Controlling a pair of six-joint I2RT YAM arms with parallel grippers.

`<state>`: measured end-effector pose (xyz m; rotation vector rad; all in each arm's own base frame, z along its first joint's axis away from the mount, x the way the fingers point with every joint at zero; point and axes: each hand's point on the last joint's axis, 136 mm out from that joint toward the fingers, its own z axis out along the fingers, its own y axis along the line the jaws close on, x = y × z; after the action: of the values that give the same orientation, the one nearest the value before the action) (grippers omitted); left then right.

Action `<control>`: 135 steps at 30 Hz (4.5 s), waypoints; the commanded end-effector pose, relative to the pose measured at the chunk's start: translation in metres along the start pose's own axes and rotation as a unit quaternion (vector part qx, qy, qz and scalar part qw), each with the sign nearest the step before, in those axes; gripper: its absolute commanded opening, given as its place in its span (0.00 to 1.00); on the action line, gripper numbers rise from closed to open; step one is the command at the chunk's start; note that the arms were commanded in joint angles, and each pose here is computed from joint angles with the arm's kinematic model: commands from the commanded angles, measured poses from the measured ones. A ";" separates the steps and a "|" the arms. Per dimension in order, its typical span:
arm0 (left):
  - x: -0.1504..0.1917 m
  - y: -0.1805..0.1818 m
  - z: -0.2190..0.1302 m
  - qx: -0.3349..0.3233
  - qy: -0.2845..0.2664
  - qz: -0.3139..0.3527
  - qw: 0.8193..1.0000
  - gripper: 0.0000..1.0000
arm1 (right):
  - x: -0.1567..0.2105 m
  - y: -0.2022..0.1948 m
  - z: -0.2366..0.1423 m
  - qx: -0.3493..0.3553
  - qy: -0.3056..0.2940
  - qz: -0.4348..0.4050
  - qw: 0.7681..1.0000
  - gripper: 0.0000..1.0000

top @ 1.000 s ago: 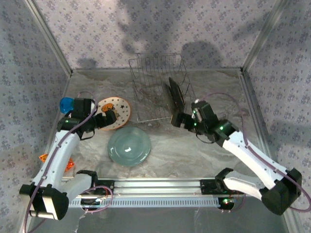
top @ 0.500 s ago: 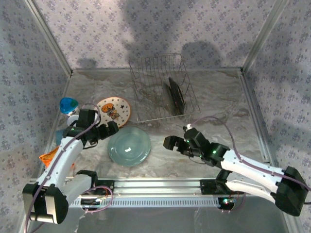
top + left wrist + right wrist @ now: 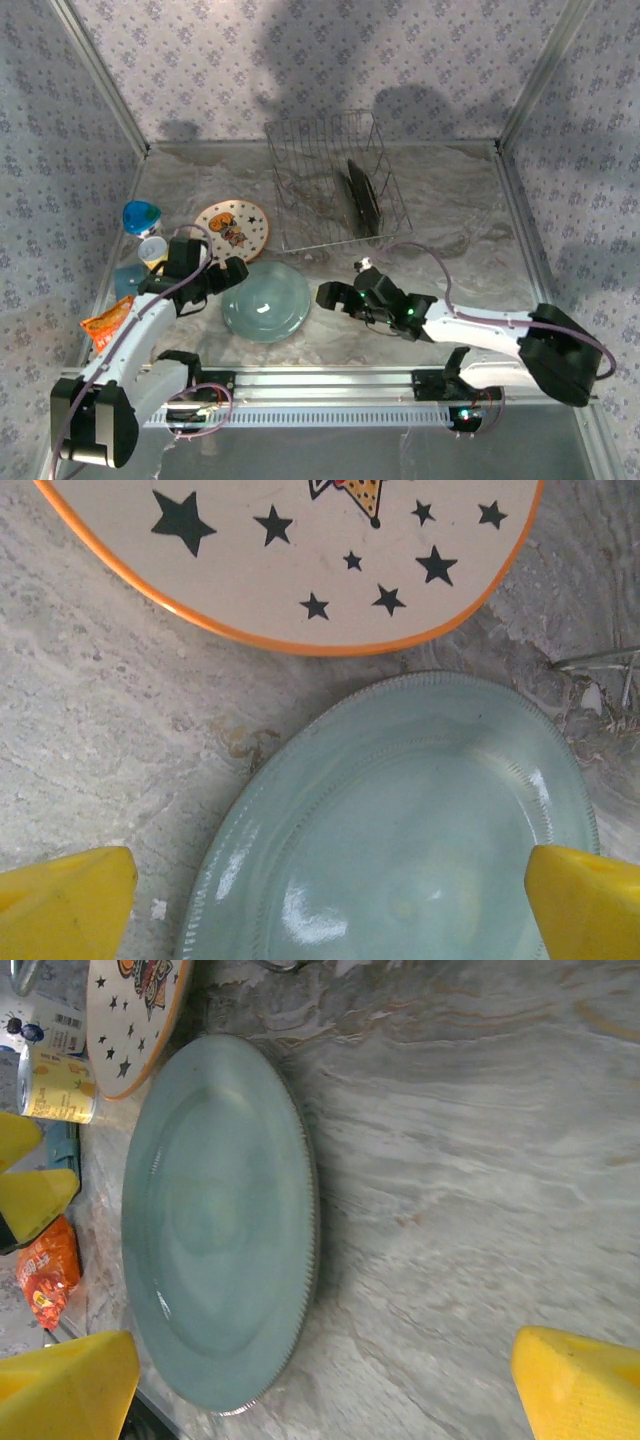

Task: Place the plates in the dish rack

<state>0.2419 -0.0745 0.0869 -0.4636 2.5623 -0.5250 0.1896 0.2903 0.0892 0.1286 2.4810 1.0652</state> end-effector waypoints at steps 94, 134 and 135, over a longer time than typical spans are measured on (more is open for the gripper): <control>0.034 -0.058 0.044 0.044 0.030 0.046 0.998 0.99 | 0.000 0.061 0.050 -0.109 0.044 0.007 0.993 0.61; 0.033 -0.059 0.033 0.052 0.018 0.047 0.997 0.99 | -0.001 0.060 0.053 -0.085 0.047 0.004 0.995 0.23; 0.033 -0.059 0.032 0.051 0.017 0.047 0.997 0.99 | -0.001 0.060 0.053 -0.084 0.048 0.005 0.995 0.20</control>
<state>0.2387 -0.1293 0.0506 -0.3475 2.6137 -0.5070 0.1984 0.3520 0.0664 0.0574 2.5696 1.2155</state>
